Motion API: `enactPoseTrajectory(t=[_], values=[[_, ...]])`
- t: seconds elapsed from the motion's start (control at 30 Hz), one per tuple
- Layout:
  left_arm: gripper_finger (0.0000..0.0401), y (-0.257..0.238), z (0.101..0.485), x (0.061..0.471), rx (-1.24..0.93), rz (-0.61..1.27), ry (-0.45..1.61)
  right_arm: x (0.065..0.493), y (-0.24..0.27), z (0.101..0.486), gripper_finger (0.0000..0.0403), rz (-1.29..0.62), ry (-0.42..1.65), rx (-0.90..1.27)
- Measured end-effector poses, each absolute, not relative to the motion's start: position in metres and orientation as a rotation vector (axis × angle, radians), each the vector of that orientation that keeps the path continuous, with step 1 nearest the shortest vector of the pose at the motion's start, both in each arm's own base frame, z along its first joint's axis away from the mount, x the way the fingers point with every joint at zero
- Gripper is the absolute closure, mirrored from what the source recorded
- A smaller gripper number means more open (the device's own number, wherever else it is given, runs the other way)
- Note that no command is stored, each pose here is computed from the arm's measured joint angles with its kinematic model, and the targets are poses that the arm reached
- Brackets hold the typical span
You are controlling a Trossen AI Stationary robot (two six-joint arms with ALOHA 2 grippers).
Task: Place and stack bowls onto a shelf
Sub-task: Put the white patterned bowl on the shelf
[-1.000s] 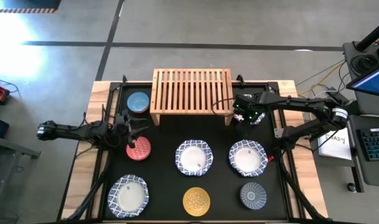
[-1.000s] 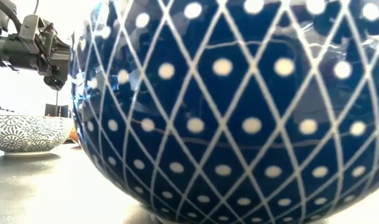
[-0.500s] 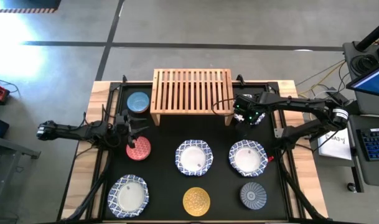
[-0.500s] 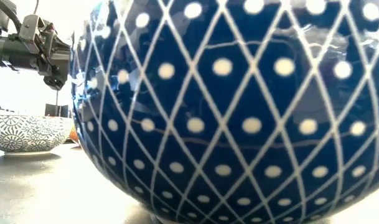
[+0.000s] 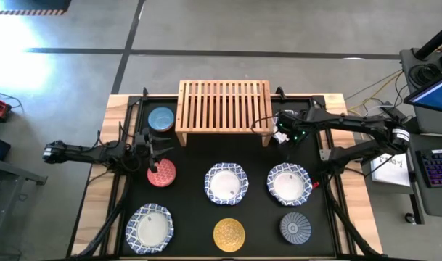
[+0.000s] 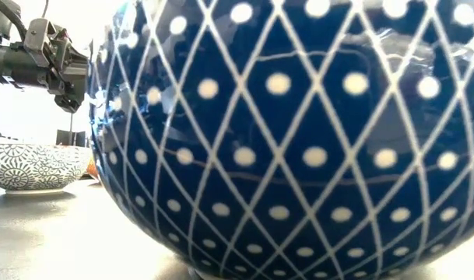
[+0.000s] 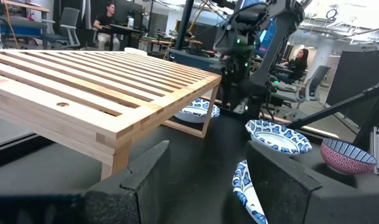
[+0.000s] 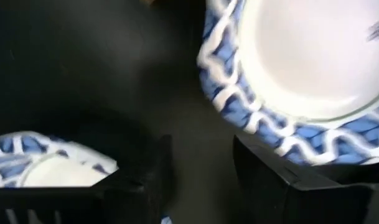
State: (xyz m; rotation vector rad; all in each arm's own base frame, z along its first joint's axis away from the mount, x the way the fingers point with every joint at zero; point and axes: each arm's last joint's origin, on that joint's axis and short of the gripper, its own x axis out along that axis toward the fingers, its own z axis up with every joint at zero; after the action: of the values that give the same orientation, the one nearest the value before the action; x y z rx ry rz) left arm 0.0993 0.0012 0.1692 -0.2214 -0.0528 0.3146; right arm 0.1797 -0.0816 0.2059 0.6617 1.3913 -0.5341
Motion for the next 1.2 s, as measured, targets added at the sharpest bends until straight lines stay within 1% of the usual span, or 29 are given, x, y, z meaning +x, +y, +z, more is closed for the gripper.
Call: enactPoseTrajectory(t=[0.23,0.4,0.5,0.63,0.87,0.97,1.1,1.2], values=[[0.0207,0.001,0.169,0.099,-0.222,0.315,-0.053,0.176,-0.082,0.189,0.018,-0.596,1.469,0.613],[0.0207,0.001,0.169,0.099,-0.222,0.314,-0.053,0.179,-0.084,0.189,0.0166,-0.59,1.448,0.58],[0.0207,0.001,0.169,0.099,-0.222,0.315,-0.053,0.18,-0.084,0.189,0.0167,-0.571,1.435,0.555],[0.0207,0.001,0.169,0.099,-0.221,0.315,-0.053,0.18,-0.087,0.185,0.0172,-0.63,1.433,0.483],[0.0207,0.001,0.169,0.099,-0.221,0.315,-0.053,0.18,-0.087,0.166,0.0173,-0.626,1.498,0.495],[0.0207,0.001,0.169,0.099,-0.221,0.314,-0.053,0.181,-0.087,0.162,0.0175,-0.627,1.489,0.497],[0.0207,0.001,0.169,0.099,-0.221,0.315,-0.053,0.181,-0.088,0.163,0.0195,-0.627,1.474,0.495],[0.0207,0.001,0.169,0.099,-0.222,0.314,-0.053,0.181,-0.088,0.163,0.0228,-0.628,1.472,0.494]])
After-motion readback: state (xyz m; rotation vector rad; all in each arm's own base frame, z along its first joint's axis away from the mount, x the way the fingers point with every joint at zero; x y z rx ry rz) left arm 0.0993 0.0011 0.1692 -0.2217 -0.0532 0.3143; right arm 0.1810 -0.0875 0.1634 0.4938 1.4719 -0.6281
